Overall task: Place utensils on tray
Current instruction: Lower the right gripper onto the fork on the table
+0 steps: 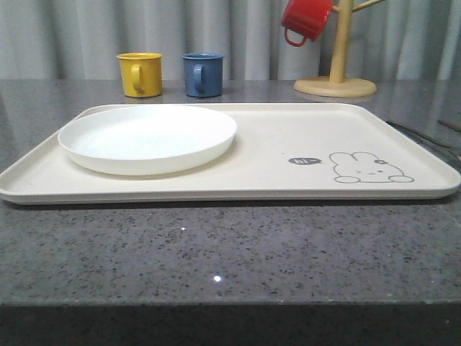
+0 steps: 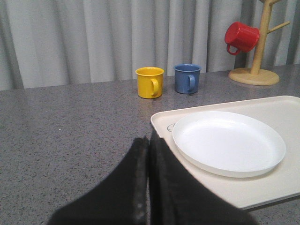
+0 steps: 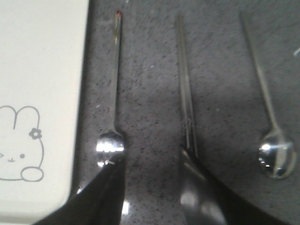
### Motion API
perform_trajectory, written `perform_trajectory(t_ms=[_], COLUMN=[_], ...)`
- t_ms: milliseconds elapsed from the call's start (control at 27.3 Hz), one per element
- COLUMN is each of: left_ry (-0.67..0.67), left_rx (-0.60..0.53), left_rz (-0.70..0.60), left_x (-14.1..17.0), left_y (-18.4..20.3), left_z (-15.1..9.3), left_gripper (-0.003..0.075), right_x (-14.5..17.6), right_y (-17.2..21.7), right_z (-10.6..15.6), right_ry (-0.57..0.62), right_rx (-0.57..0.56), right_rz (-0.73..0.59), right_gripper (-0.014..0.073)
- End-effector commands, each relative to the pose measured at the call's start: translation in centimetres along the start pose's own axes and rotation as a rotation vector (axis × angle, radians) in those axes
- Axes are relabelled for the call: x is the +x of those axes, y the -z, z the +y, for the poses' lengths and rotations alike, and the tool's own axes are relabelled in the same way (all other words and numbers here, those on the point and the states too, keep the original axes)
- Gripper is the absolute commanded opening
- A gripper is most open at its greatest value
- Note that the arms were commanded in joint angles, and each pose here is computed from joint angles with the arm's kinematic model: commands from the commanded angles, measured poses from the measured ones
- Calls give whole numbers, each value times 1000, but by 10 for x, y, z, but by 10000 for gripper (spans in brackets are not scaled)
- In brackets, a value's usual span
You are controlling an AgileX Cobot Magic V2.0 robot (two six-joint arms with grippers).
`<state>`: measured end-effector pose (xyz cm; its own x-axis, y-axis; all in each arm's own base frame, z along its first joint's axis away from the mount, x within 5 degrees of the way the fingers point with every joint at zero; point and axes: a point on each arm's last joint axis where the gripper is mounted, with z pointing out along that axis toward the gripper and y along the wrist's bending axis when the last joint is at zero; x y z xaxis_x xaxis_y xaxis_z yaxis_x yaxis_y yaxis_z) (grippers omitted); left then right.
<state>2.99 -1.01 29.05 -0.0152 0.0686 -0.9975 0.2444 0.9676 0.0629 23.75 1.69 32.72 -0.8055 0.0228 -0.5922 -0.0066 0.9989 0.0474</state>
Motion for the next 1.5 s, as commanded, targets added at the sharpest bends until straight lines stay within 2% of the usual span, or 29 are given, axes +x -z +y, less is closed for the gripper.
perform_trajectory(t_ms=[0, 330, 586, 696, 953, 1063, 1246, 1466], left_ry=[24, 24, 24, 24, 24, 24, 24, 24], left_rx=[-6, -6, -6, -6, -6, -6, -6, -6], left_rz=[-87, -87, -87, -87, -87, -87, -87, -87], left_x=[-13, -13, -13, -13, -13, -13, -13, -13], left_y=[1, 1, 1, 1, 1, 1, 1, 1], left_z=[1, 1, 1, 1, 1, 1, 1, 1], left_gripper=[-18, -18, -18, -18, -18, -18, -18, -18], right_x=[-25, -53, -58, -59, -58, -57, -60, -74], right_y=[-12, -70, -102, -108, -108, -108, -97, -53], right_z=[9, 16, 16, 17, 17, 17, 17, 21], right_ry=[19, -5, -7, -8, -8, -8, -6, -33], right_rx=[-31, -50, -44, -44, -43, -43, -44, -53], right_rz=[48, 148, 195, 204, 213, 221, 228, 181], right_gripper=[305, 305, 304, 265, 63, 8, -8, -8])
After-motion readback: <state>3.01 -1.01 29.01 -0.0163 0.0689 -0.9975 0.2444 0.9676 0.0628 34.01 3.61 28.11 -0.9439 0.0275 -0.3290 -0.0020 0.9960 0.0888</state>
